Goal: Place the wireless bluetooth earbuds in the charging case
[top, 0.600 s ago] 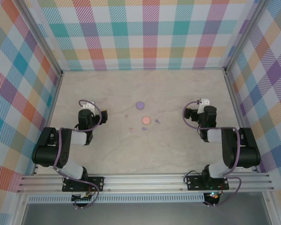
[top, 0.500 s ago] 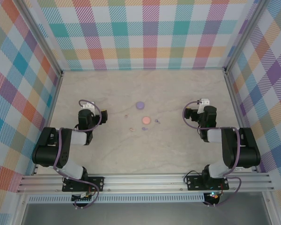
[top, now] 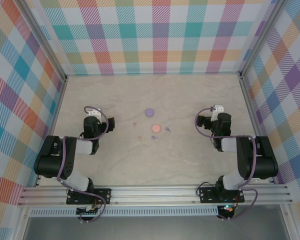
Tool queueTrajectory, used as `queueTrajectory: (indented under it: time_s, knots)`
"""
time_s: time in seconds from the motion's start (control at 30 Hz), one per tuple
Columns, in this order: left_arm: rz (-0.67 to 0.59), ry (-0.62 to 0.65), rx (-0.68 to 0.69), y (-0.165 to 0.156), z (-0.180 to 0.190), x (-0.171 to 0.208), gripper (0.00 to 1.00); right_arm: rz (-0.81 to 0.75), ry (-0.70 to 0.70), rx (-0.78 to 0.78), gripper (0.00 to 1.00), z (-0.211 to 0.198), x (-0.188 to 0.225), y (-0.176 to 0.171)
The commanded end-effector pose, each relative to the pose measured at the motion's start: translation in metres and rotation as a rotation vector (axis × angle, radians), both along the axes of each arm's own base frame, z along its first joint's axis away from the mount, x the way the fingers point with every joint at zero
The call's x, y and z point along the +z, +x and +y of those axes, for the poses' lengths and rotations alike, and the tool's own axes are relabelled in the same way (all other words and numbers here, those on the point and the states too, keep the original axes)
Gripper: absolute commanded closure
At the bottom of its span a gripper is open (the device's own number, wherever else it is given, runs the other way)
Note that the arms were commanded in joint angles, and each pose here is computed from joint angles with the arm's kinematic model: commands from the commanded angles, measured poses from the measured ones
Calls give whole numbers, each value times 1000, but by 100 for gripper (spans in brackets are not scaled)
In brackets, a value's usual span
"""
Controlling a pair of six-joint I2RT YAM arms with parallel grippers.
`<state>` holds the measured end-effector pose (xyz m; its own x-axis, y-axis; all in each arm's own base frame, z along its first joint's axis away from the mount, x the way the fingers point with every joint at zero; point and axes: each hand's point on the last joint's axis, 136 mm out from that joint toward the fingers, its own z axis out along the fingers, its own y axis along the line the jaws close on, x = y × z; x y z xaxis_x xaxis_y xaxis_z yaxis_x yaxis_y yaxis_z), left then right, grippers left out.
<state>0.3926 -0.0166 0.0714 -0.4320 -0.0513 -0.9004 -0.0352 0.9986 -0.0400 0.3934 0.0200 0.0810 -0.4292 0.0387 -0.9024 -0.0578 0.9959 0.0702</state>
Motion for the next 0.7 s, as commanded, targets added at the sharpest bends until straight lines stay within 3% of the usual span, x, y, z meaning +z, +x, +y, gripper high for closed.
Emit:
queueTrajectory:
  time_s: [0.0,0.13,0.3,0.47,0.67]
  knots:
    - [-20,-11,2,6,3,7,0,-40,6,6,0,-1,10,4]
    - [-23,-12,3,6,3,7,0,-42,6,7,0,-1,10,5]
    - [7,-3,108,7,19,20,0,-16,3,20,0,1,18,6]
    - [86,-52,129,2,18,38,0,226,67,-31,0,-1,21,5]
    - [142,-180,65,3,-3,71,0,370,183,-40,0,11,28,1]
